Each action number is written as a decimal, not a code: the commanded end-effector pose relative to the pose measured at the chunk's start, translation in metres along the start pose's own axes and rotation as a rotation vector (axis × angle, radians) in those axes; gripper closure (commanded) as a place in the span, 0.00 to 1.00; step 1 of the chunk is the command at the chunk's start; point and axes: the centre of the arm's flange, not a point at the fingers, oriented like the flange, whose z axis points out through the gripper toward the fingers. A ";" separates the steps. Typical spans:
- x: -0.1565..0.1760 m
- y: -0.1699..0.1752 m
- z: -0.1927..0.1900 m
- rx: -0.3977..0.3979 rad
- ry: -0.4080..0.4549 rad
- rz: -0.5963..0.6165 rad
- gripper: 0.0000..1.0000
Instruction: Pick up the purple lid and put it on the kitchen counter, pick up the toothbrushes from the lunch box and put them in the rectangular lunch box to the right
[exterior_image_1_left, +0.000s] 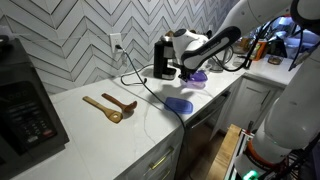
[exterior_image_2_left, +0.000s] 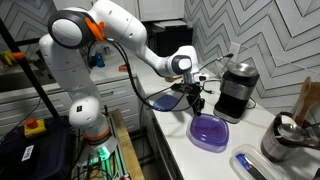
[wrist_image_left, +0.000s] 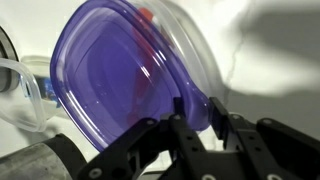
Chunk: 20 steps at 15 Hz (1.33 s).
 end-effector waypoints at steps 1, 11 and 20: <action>-0.005 0.005 -0.002 -0.026 -0.023 0.017 0.79; -0.006 0.014 -0.032 -0.064 -0.037 0.035 0.93; -0.020 -0.003 -0.119 -0.217 -0.090 0.036 0.97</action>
